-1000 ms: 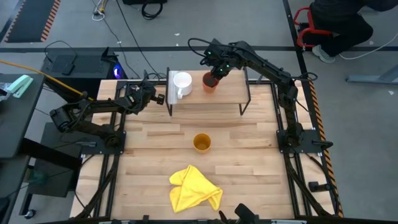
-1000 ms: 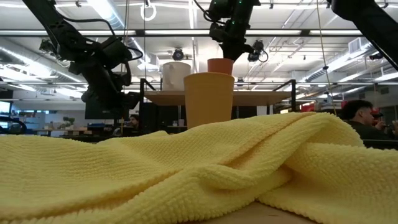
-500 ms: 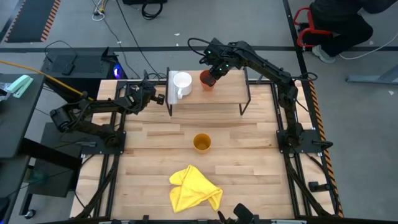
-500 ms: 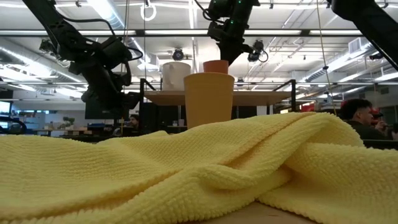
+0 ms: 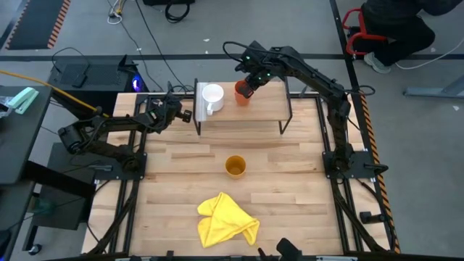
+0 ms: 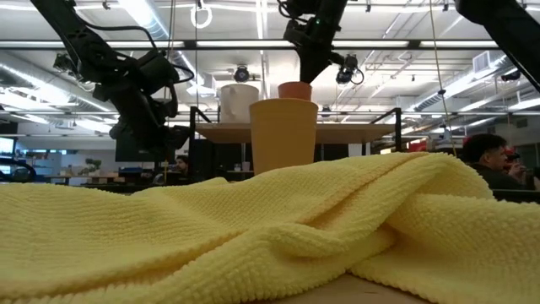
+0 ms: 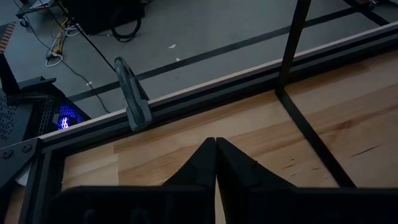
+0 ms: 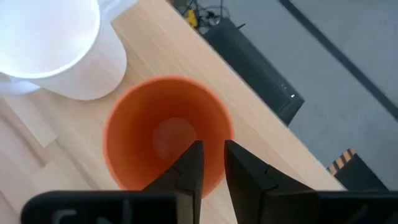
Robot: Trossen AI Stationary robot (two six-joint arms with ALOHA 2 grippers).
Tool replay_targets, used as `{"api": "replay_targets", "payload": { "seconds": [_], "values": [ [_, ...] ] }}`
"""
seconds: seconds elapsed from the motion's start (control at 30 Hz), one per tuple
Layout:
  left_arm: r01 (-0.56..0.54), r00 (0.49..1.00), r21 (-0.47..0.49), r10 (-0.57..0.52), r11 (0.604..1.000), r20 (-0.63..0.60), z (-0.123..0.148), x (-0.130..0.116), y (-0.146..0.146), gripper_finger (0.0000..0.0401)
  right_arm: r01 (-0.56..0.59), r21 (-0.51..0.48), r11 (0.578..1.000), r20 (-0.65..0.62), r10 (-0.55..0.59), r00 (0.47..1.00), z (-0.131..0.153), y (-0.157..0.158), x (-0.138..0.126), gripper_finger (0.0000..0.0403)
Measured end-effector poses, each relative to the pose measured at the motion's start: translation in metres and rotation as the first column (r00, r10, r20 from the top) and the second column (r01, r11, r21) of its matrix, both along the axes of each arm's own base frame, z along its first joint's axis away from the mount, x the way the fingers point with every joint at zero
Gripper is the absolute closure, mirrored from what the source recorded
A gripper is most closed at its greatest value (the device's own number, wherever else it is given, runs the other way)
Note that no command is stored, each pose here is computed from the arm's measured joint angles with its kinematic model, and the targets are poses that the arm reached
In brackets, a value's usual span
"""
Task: Stack small to large cups/mugs on shelf
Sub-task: Put the yellow cup on the shelf
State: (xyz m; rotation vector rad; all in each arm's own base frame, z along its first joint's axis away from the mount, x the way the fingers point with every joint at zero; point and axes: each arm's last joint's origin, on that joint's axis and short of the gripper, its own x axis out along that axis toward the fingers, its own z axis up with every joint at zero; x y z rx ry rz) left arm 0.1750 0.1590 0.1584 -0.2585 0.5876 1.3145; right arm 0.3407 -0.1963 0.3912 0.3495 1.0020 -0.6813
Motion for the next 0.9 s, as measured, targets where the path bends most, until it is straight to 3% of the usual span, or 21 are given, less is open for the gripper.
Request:
{"api": "replay_targets", "payload": {
  "seconds": [0.6,0.9],
  "values": [
    [0.015,0.997,-0.052,-0.019,0.999,-0.081,-0.006,-0.003,-0.004,0.0388,-0.043,-0.117,0.992,0.111,0.056,0.992,0.056,0.052,-0.031,0.0331],
    [0.147,0.988,-0.055,-0.150,0.988,-0.048,0.013,0.001,-0.031,0.0379,-0.063,-0.219,0.974,0.127,0.092,0.988,0.076,0.085,-0.043,0.0331]
  ]
}}
